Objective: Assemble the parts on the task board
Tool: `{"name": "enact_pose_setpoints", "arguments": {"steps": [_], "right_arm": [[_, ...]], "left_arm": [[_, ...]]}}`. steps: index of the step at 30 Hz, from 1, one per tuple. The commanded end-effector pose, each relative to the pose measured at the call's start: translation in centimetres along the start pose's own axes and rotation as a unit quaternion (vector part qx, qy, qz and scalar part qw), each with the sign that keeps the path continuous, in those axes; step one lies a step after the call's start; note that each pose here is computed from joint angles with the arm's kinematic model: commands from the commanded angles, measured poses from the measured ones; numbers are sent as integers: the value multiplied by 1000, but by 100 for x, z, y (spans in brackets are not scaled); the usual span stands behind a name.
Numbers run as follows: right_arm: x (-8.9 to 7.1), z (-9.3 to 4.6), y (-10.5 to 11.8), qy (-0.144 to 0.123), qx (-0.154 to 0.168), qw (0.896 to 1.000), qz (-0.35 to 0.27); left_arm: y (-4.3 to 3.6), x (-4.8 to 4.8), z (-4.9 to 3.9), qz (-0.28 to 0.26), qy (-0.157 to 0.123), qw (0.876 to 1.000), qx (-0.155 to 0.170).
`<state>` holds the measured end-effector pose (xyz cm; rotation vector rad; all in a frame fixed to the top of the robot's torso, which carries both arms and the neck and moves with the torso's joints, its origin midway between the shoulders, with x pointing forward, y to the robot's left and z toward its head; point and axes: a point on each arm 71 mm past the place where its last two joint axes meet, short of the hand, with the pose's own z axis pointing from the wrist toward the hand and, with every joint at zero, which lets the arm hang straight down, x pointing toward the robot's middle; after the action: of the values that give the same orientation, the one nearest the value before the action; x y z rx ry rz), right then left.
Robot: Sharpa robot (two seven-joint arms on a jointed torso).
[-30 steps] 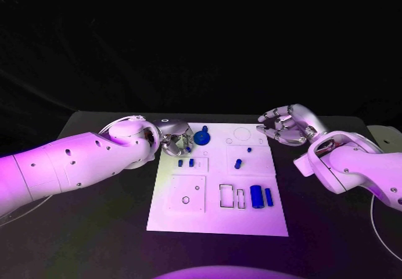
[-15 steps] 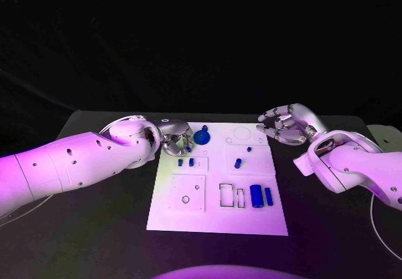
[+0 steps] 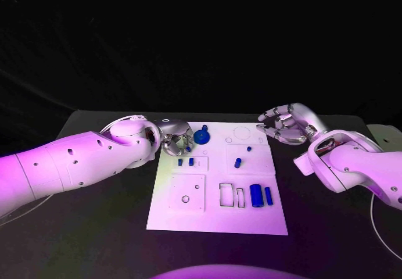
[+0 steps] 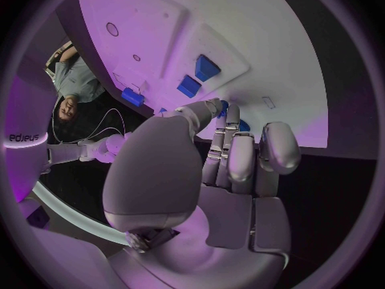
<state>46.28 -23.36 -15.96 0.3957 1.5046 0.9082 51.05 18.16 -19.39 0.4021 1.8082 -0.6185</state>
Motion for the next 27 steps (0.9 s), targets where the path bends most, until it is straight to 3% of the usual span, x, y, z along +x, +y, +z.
{"name": "enact_pose_setpoints", "arguments": {"steps": [1, 27], "right_arm": [[6, -3, 8, 3, -5, 1000, -1], [0, 0, -2, 1, -4, 1000, -2]], "left_arm": [[5, 28, -2, 4, 10, 1000, 0], [23, 17, -12, 4, -3, 1000, -5]]}}
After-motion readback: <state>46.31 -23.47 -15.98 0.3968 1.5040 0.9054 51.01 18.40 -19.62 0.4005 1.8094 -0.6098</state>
